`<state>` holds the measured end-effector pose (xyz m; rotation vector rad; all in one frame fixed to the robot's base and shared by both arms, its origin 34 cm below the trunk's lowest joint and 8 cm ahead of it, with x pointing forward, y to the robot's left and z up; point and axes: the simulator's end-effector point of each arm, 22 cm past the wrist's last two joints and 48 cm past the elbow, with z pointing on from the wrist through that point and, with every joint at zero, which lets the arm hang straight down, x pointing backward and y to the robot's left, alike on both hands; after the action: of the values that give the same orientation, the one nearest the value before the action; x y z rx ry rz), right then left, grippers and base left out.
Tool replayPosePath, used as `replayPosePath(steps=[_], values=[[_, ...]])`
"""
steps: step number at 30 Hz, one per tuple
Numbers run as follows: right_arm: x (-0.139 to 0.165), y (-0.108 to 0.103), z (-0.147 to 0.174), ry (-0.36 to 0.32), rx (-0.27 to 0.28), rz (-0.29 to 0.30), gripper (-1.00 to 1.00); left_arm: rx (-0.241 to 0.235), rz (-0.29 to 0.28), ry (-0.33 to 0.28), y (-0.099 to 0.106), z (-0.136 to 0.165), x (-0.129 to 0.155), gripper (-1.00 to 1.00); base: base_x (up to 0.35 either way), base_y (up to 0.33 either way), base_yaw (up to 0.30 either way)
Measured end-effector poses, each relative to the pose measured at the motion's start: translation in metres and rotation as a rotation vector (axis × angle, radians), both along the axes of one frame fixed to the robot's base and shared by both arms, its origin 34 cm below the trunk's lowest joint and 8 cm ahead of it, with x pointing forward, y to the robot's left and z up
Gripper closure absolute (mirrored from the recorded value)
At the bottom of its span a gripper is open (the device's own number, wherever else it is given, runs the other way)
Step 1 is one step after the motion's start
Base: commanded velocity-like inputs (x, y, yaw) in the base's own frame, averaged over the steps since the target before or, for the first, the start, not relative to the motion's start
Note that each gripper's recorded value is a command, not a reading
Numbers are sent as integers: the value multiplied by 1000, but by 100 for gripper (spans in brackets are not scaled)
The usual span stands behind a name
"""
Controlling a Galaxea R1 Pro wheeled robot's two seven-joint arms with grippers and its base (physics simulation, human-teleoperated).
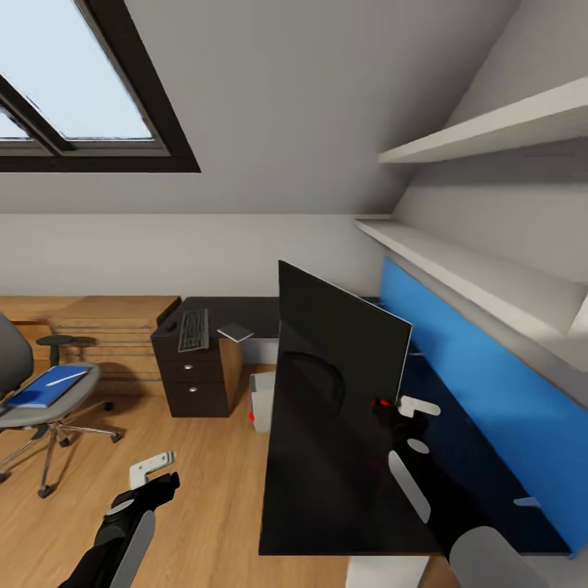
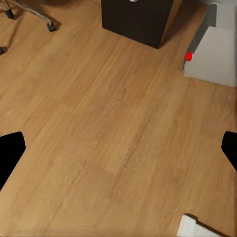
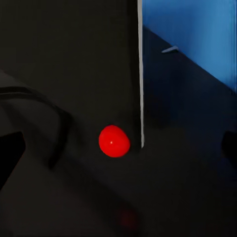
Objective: In the bedroom, organize the workspace by keeping the computer under the desk, ensuring the monitor is on the desk, placing the keyboard on the desk next to the monitor, placing the mouse on the desk next to the keyboard, moving the folder from the swivel chair onto the desk next to the mouse, stacking the notebook on top of the folder with the pen on top of the notebook, and positioning the swivel chair next to the desk.
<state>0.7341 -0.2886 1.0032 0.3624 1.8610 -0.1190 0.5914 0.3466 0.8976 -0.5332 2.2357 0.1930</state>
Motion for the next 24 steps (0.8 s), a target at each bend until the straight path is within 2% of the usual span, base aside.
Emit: replayPosePath(steps=[6,13,20,24], values=[[0,-3,0,-6,-3,-6,-100,6,35,-9,19,4,-1,-100,0,-315,0],[-4,-15,-9,-9,-14,-29,-100,1,126,-20,60,8,-10,-100,0,-278,0],[-6,-29,-13,-10,-28,-49,-100,2,165,-42,78,17,-12,-100,0,-89,0],[-11,-42,-24,16,-41,-67,-100,13,180,-72,90,31,-9,-100,0,-24,0]])
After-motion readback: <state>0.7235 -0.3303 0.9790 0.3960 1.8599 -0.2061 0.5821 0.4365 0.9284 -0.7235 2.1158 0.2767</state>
